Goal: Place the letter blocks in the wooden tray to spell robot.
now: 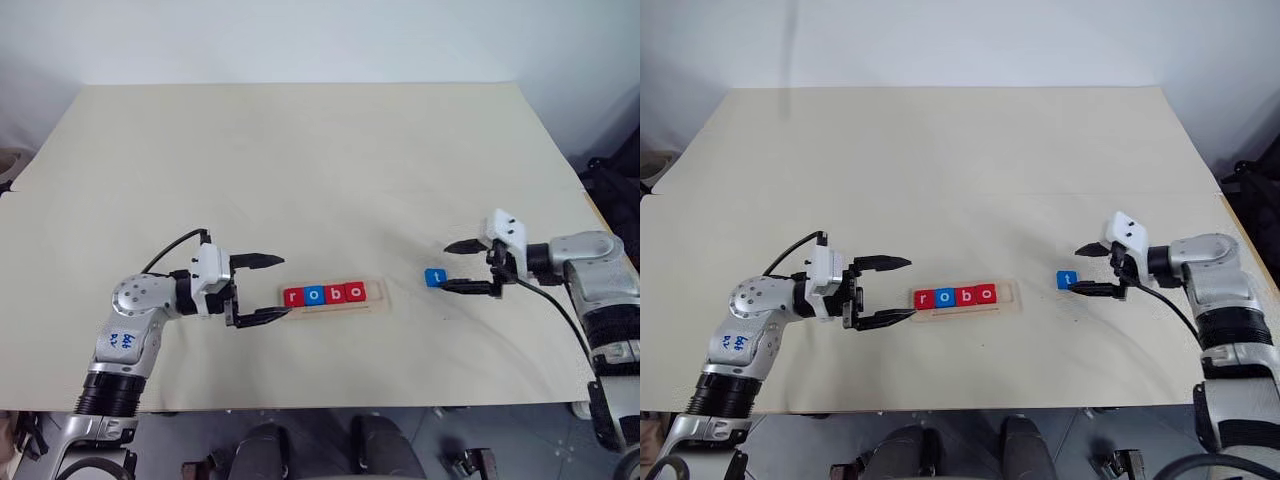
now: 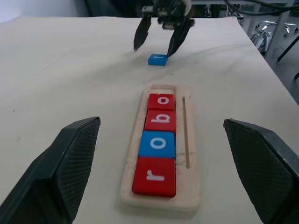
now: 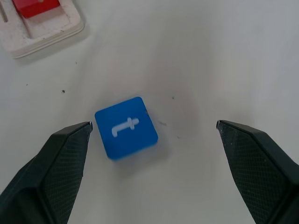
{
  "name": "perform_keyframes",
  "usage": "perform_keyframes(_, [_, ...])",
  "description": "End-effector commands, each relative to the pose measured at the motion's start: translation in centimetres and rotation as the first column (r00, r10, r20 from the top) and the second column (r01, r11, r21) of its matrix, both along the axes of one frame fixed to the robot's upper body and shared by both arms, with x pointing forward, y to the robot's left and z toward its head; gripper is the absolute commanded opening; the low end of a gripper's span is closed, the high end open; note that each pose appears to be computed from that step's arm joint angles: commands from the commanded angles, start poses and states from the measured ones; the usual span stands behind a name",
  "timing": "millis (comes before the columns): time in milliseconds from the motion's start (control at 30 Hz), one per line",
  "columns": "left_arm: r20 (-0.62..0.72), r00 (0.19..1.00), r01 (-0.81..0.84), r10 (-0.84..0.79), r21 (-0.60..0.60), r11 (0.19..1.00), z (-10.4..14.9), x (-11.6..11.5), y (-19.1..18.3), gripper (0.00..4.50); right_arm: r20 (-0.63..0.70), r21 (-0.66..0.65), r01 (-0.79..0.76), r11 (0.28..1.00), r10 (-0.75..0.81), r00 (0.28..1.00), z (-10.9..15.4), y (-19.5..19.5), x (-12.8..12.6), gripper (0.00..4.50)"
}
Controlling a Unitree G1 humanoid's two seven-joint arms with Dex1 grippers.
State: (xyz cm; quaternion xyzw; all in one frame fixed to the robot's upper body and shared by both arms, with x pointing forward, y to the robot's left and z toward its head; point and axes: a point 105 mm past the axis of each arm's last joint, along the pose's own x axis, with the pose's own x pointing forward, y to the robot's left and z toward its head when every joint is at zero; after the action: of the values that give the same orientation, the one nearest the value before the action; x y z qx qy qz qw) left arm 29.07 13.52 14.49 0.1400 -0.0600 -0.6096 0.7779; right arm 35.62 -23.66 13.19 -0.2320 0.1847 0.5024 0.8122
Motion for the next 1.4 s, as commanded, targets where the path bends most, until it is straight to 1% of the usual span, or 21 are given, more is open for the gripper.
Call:
perform_keyframes(33, [0.024, 1.000, 0.007, -0.007, -0.012, 1.000, 0.6, -0.5, -0.1, 4.50, 0.022, -0.019, -0.022, 1.000, 0.022, 1.000, 0.4, 0.0, 0.4, 4.47])
perform_keyframes(133, [0.024, 1.000, -0.005, 0.005, -0.013, 1.000, 0.7, -0.6, 0.1, 4.50, 0.006, -0.027, -0.038, 0.999, 0.038, 0.999, 0.0, 0.2, 0.4, 4.47])
perform_keyframes(233, [0.023, 1.000, -0.009, 0.009, -0.014, 1.000, 0.7, -0.7, 0.2, 4.50, -0.006, -0.028, -0.053, 0.998, 0.053, 0.999, -0.3, 0.2, 0.2, 3.86])
perform_keyframes(267, [0.023, 1.000, -0.010, 0.011, -0.014, 1.000, 0.8, -0.7, 0.2, 4.50, -0.008, -0.027, -0.056, 0.998, 0.056, 0.998, -0.4, 0.2, 0.1, 3.51])
perform_keyframes(300, [0.023, 1.000, -0.012, 0.012, -0.014, 1.000, 0.8, -0.7, 0.2, 4.50, -0.007, -0.025, -0.058, 0.998, 0.058, 0.998, -0.4, 0.2, 0.1, 3.25])
perform_keyframes(333, [0.022, 1.000, -0.012, 0.013, -0.015, 1.000, 0.8, -0.7, 0.2, 4.50, -0.003, -0.022, -0.059, 0.998, 0.059, 0.998, -0.4, 0.3, 0.1, 2.83])
perform_keyframes(467, [0.018, 1.000, -0.005, 0.005, -0.018, 1.000, 0.7, -0.8, 0.0, 4.50, 0.017, 0.000, -0.075, 0.997, 0.075, 0.997, -0.1, 1.0, 0.2, 1.53])
perform_keyframes(500, [0.017, 1.000, -0.003, 0.003, -0.018, 1.000, 0.7, -0.8, -0.1, 4.50, 0.018, 0.010, -0.085, 0.996, 0.084, 0.996, 0.0, 1.2, 0.2, 1.46])
perform_keyframes(667, [0.015, 1.000, -0.008, 0.008, -0.016, 1.000, 0.5, -0.7, 0.1, 4.50, 0.026, 0.043, -0.184, 0.982, 0.183, 0.983, 1.6, 3.5, -0.5, 1.46])
perform_keyframes(800, [0.012, 1.000, -0.012, 0.012, -0.016, 1.000, 0.4, -0.7, 0.2, 4.50, 0.019, 0.049, -0.250, 0.967, 0.249, 0.968, 2.3, 5.6, -1.0, 1.46])
perform_keyframes(900, [0.012, 1.000, -0.016, 0.016, -0.017, 1.000, 0.3, -0.7, 0.2, 4.50, 0.004, 0.027, -0.304, 0.952, 0.304, 0.953, 2.2, 7.7, -1.5, 1.46])
perform_keyframes(1000, [0.016, 1.000, -0.024, 0.025, -0.018, 1.000, 0.4, -0.6, 0.3, 4.50, -0.012, -0.003, -0.327, 0.945, 0.327, 0.945, 1.9, 8.7, -1.7, 1.46])
perform_keyframes(1100, [0.019, 0.999, -0.042, 0.042, -0.021, 0.999, 0.4, -0.6, 0.7, 4.50, 0.000, -0.048, -0.332, 0.942, 0.333, 0.943, 1.4, 9.9, -1.3, 1.46])
perform_keyframes(1233, [0.013, 0.999, -0.048, 0.048, -0.022, 0.999, 0.0, -0.9, 0.7, 4.50, -0.040, -0.070, -0.350, 0.934, 0.347, 0.937, 0.7, 10.7, -1.6, 1.46])
perform_keyframes(1400, [0.008, 0.998, -0.066, 0.066, -0.027, 0.997, -0.2, -1.2, 0.9, 4.50, -0.029, -0.085, -0.374, 0.923, 0.373, 0.927, 0.8, 11.6, -1.7, 1.46])
